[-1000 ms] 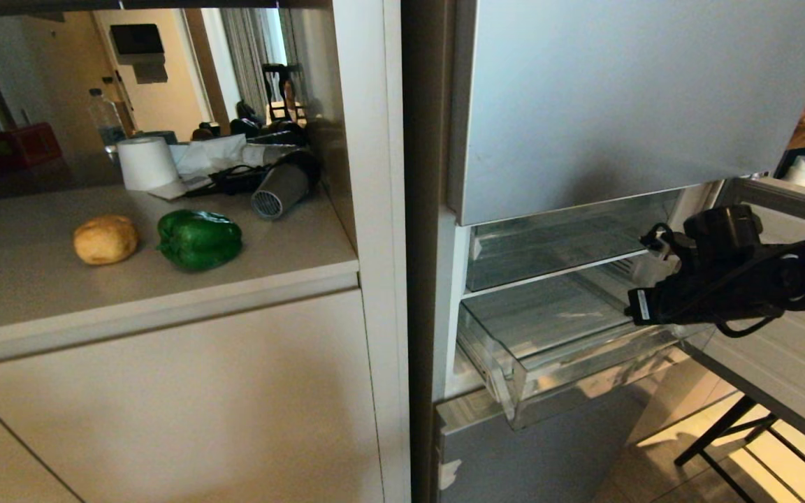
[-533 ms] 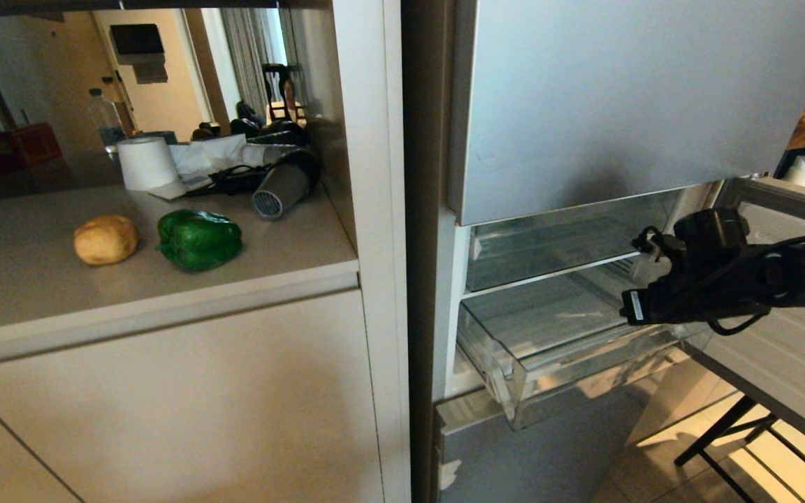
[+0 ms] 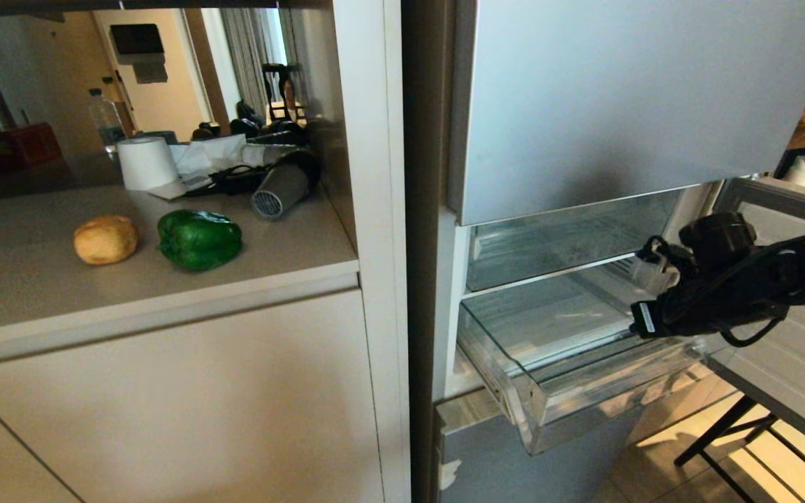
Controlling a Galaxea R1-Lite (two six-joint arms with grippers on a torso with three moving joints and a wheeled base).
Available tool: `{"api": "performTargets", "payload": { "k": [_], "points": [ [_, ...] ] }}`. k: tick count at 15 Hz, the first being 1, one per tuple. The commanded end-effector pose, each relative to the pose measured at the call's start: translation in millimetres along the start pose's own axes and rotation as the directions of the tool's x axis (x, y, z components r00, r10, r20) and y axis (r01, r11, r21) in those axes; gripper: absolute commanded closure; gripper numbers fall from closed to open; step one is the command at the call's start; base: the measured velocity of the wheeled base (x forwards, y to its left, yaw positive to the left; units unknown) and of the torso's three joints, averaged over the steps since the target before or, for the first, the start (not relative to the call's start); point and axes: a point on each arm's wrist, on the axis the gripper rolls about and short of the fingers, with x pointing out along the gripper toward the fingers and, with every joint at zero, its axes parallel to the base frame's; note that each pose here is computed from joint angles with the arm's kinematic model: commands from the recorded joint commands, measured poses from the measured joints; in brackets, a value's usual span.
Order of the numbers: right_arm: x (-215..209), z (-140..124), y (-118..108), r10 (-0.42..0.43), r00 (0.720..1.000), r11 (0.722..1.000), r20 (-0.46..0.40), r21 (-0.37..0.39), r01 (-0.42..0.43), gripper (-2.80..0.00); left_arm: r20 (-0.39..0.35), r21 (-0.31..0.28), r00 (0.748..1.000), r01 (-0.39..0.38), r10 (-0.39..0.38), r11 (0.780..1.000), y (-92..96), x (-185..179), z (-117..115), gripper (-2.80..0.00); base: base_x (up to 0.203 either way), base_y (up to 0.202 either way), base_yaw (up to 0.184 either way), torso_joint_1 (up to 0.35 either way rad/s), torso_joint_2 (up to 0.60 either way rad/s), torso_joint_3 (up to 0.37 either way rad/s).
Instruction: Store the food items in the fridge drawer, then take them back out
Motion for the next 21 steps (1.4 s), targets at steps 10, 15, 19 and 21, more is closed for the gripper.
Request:
{"api": "performTargets", "payload": {
  "k": [10, 15, 19, 21],
  "points": [
    [-41.7, -23.1, -4.1, -0.018, 1.0, 1.0, -0.001, -0.001, 0.018, 0.0, -0.003, 0.0, 1.0, 0.0, 0.0, 1.0, 0.0, 0.2, -0.8, 0.0, 0.0, 0.0, 0.0, 0.0, 0.0, 0.0],
    [-33.9, -10.8, -5.8, -0.018, 0.997, 1.0, 0.073, -0.002, 0.018, 0.0, -0.003, 0.0, 1.0, 0.0, 0.0, 1.0, 0.0, 0.2, -0.8, 0.0, 0.0, 0.0, 0.0, 0.0, 0.0, 0.0],
    [-15.1, -11.3, -9.3, -0.024, 0.998, 1.0, 0.057, 0.002, 0.024, 0.0, -0.003, 0.0, 1.0, 0.0, 0.0, 1.0, 0.0, 0.2, -0.8, 0.0, 0.0, 0.0, 0.0, 0.0, 0.0, 0.0],
    [-13.0, -14.2, -11.5, -0.027, 0.999, 1.0, 0.044, 0.008, 0.027, 0.0, -0.003, 0.0, 1.0, 0.0, 0.0, 1.0, 0.0, 0.2, -0.8, 0.0, 0.0, 0.0, 0.0, 0.0, 0.0, 0.0]
  ]
}}
